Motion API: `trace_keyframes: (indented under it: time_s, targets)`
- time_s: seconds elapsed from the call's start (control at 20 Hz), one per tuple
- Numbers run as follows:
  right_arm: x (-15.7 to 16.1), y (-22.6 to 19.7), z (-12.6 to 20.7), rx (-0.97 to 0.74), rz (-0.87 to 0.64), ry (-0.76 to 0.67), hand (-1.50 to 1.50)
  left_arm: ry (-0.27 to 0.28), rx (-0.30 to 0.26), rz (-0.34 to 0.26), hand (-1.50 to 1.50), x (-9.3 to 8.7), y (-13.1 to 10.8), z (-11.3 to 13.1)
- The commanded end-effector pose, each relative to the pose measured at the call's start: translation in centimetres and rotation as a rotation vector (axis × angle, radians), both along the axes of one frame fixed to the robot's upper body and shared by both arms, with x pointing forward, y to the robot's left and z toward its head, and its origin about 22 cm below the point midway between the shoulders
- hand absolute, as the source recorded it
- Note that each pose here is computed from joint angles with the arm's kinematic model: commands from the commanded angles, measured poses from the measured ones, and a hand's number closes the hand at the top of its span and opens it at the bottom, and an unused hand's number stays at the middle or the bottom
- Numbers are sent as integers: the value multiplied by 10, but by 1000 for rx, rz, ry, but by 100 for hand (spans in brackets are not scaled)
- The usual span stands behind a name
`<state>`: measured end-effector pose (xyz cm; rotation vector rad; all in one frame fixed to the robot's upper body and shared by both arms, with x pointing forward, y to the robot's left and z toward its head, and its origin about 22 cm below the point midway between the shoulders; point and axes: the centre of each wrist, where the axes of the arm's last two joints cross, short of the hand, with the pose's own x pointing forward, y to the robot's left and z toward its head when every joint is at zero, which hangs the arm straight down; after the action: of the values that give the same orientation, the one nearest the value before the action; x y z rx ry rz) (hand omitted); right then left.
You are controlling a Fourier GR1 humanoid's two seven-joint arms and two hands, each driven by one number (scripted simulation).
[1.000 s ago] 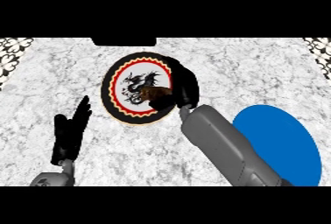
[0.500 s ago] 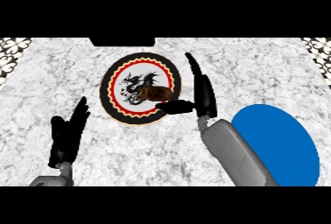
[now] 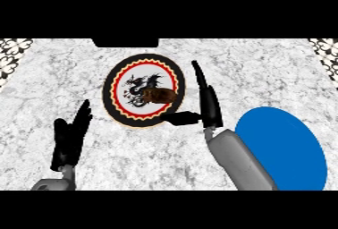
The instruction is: Pick the sweet potato from the plate and place it in the plate
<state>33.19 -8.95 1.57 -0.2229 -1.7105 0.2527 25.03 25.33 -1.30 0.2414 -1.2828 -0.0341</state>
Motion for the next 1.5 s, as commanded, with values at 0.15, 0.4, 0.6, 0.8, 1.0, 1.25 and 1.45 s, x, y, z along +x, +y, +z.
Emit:
trace_keyframes:
  time_s: [0.15, 0.4, 0.6, 0.8, 1.0, 1.25, 1.45]
  targets:
    - [2, 2, -3, -52, -37, 17, -150, -3, -5, 8, 0, 7, 7, -10]
    - [2, 13, -19, -120, -88, 42, -150, -4, 0, 6, 0, 5, 4, -8]
    - [-2, -28, -33, -104, -91, 46, -150, -13, 6, 8, 0, 19, -11, 9]
    - [-4, -26, -36, -126, -125, 64, -150, -11, 9, 20, 0, -1, -7, -24]
    - [-4, -32, -44, -149, -157, 83, -150, -12, 0, 2, 0, 18, -4, 6]
    - [-12, -58, -55, -157, -176, 77, -150, 6, 6, -4, 0, 4, 0, -3]
    - [-27, -70, -57, -175, -220, 80, -150, 10, -4, 11, 0, -7, 11, -8]
